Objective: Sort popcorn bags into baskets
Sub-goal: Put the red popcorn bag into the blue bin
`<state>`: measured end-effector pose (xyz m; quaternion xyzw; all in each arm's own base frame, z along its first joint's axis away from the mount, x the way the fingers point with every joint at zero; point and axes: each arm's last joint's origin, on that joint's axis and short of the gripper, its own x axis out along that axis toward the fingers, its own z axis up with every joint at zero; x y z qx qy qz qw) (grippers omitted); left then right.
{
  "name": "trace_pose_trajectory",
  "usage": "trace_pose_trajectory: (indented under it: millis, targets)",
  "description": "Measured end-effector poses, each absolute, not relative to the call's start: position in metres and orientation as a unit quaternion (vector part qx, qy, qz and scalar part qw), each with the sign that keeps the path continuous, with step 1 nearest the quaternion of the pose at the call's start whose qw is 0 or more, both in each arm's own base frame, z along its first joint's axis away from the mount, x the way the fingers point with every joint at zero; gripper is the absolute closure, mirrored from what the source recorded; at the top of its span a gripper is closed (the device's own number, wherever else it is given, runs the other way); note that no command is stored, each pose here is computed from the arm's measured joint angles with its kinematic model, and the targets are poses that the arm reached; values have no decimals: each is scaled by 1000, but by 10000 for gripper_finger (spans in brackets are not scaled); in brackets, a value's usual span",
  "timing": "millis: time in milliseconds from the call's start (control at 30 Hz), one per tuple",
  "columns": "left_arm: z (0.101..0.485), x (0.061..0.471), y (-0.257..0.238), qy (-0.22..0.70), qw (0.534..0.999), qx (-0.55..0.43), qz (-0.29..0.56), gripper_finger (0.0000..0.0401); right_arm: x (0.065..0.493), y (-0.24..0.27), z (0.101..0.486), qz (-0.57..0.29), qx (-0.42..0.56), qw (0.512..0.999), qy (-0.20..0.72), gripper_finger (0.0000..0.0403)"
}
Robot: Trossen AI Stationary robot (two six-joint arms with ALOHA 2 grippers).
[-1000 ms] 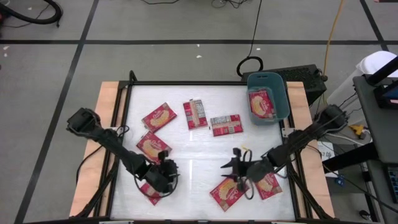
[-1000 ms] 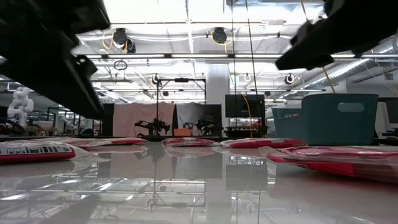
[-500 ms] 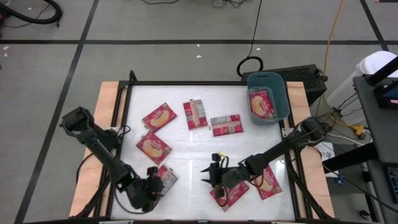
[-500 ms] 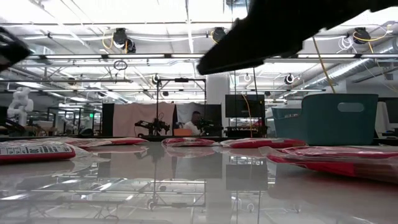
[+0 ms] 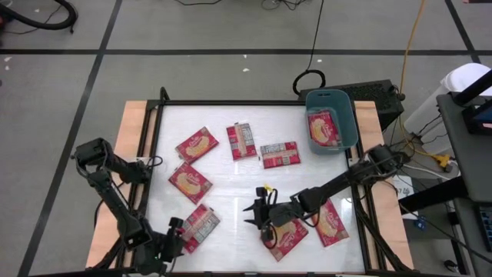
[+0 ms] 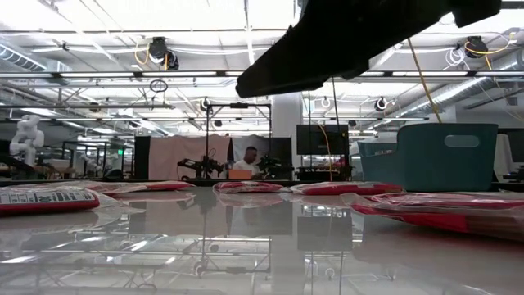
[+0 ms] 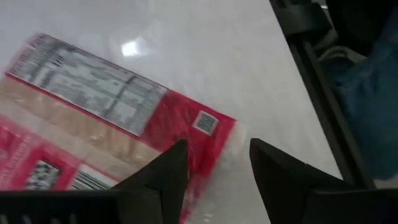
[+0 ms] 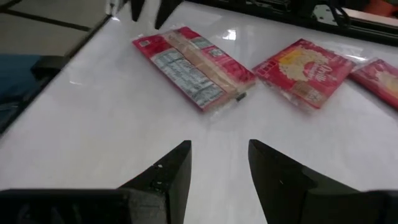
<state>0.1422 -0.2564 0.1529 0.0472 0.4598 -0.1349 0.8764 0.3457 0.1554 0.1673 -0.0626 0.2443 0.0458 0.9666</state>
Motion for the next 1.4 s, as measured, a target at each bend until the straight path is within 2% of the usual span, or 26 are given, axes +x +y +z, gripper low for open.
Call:
trace_pose_trajectory:
  millis: [300,433,567,867,1133,1267,1400]
  targets:
    - [129,146,-261,464,873,92,-119,173,349,149,167,70,-52,964,250,252]
    - [123,148,-263,454,878,103,-110,172,349,149,167,72,-55,964,250,252]
    - [120,149,-263,450,876,130,-112,214,349,148,167,72,-59,964,250,252]
    - [117,164,-252,450,872,168,-97,384,350,147,167,69,-54,965,247,252]
    - [130,177,-238,414,887,196,-64,397,353,148,173,70,-51,973,215,252]
    - [156,184,-230,370,915,159,-34,398,353,146,173,50,-87,972,212,252]
    - [183,191,-214,342,937,70,2,399,353,145,173,34,-146,967,207,247]
